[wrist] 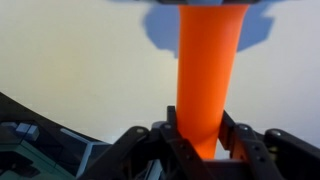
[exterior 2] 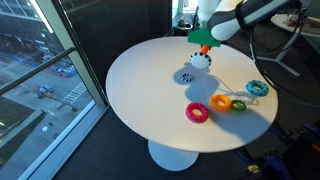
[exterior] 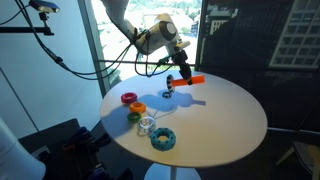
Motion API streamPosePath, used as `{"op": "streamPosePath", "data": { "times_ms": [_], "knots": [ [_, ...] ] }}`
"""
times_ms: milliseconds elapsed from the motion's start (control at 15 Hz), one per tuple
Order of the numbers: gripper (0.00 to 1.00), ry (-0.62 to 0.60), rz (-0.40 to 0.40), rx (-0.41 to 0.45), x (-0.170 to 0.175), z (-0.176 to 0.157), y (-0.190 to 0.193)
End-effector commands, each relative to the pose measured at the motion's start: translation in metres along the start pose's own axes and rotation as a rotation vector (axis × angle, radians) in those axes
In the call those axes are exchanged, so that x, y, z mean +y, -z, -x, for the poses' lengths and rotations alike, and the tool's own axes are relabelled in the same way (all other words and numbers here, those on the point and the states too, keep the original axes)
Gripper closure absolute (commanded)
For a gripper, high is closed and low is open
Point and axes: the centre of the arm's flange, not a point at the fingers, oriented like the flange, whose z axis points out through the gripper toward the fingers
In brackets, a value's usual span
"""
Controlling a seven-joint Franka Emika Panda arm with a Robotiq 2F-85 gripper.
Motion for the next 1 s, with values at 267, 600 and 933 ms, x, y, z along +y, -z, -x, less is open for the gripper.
{"op": "streamPosePath", "data": {
  "times_ms": [267, 600, 933],
  "knots": [
    [0.84, -0.011, 0.006, 0.088, 0.0055, -0.0006, 0.0025],
    [0.84, -0.007, 0.011, 0.126, 0.0067, 0.0024, -0.0010],
    [0.84, -0.006, 0.012, 0.170, 0.0055, 0.0053, -0.0031]
  ]
}}
